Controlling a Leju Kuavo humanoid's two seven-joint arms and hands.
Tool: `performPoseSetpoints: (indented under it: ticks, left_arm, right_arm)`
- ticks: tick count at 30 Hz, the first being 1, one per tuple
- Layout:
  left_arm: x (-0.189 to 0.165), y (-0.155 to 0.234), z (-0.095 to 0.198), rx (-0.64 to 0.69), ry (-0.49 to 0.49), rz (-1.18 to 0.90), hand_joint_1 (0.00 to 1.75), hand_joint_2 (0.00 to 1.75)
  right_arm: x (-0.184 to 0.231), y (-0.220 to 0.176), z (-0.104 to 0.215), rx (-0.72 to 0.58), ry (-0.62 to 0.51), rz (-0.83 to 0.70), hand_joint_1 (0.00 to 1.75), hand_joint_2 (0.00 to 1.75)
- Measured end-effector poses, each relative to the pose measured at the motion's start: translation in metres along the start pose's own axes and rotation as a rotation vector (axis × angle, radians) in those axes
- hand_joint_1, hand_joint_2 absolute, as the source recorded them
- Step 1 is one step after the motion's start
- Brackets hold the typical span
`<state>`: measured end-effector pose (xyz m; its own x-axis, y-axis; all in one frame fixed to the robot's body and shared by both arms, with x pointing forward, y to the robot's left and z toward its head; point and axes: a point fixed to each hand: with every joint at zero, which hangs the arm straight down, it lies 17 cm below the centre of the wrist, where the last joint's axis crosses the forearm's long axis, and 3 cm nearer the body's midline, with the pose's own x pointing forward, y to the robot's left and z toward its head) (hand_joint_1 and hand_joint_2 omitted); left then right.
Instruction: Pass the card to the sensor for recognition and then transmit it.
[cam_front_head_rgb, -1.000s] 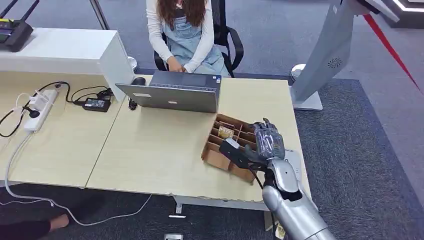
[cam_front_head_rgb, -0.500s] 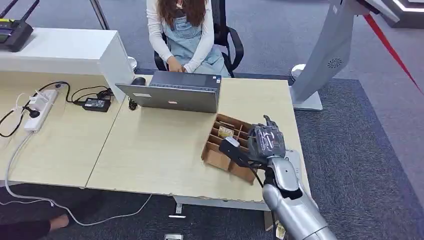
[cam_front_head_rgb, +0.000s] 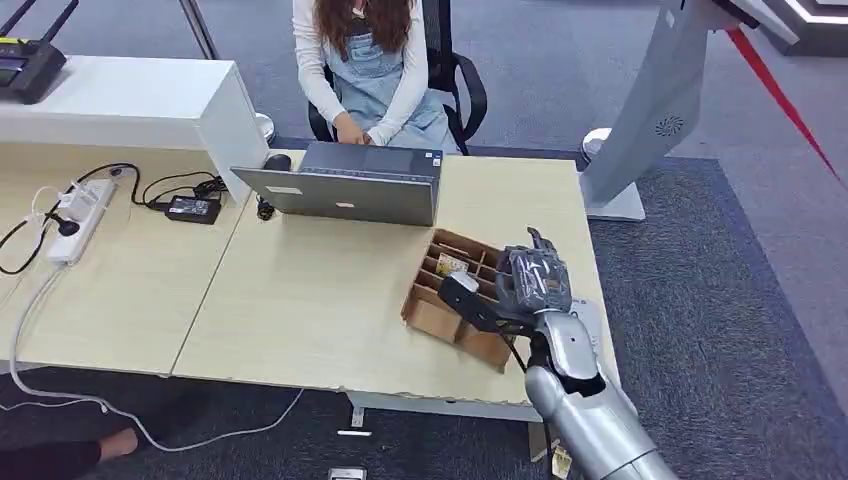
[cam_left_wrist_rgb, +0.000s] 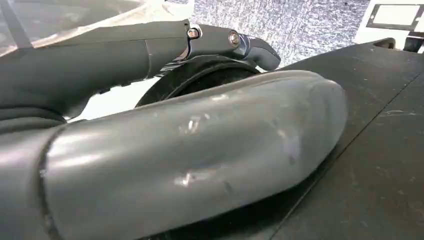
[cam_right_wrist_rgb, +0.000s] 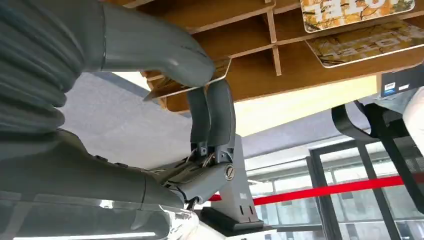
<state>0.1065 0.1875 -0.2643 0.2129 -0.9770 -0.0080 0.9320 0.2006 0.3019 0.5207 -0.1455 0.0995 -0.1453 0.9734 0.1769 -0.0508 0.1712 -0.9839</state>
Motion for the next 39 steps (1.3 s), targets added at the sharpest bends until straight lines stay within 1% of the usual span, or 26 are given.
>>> performPoseSetpoints:
  ticks: [8, 13, 15, 18, 21, 27, 30, 35, 36, 39]
  left_arm:
    - [0.001, 0.000, 0.000, 0.000, -0.004, -0.001, 0.00, 0.00]
    - [0.002, 0.000, 0.000, 0.000, -0.004, -0.001, 0.00, 0.00]
    - [0.002, 0.000, 0.000, 0.000, -0.004, -0.001, 0.00, 0.00]
    - [0.002, 0.000, 0.000, -0.001, -0.004, -0.003, 0.00, 0.00]
    - [0.002, 0.000, 0.000, -0.002, -0.005, -0.003, 0.00, 0.00]
    - [0.002, 0.000, 0.000, -0.002, -0.007, -0.005, 0.00, 0.00]
    - [0.002, 0.000, 0.000, -0.002, -0.007, -0.007, 0.00, 0.00]
    - [0.003, 0.000, 0.000, -0.003, -0.008, -0.011, 0.00, 0.00]
    - [0.003, 0.000, 0.000, -0.003, -0.009, -0.011, 0.00, 0.00]
    - [0.003, 0.000, 0.000, -0.003, -0.010, -0.012, 0.00, 0.00]
  right_arm:
    - [-0.001, 0.002, 0.000, 0.004, 0.001, 0.002, 1.13, 1.75]
    - [-0.001, 0.002, 0.000, 0.005, 0.001, 0.002, 1.20, 1.75]
    - [-0.001, 0.002, 0.000, 0.005, 0.001, 0.003, 1.20, 1.75]
    - [0.000, 0.003, 0.000, 0.007, -0.001, 0.004, 1.13, 1.75]
    - [0.000, 0.003, 0.000, 0.007, -0.001, 0.005, 0.96, 1.75]
    - [-0.002, 0.009, 0.002, 0.018, 0.003, 0.009, 0.70, 1.75]
    - [-0.003, 0.010, 0.002, 0.021, 0.004, 0.010, 0.70, 1.75]
    - [-0.002, 0.010, 0.002, 0.021, 0.003, 0.012, 0.56, 1.75]
    - [-0.002, 0.010, 0.002, 0.021, 0.003, 0.012, 0.51, 1.75]
    - [-0.001, 0.010, 0.002, 0.021, 0.002, 0.011, 0.51, 1.75]
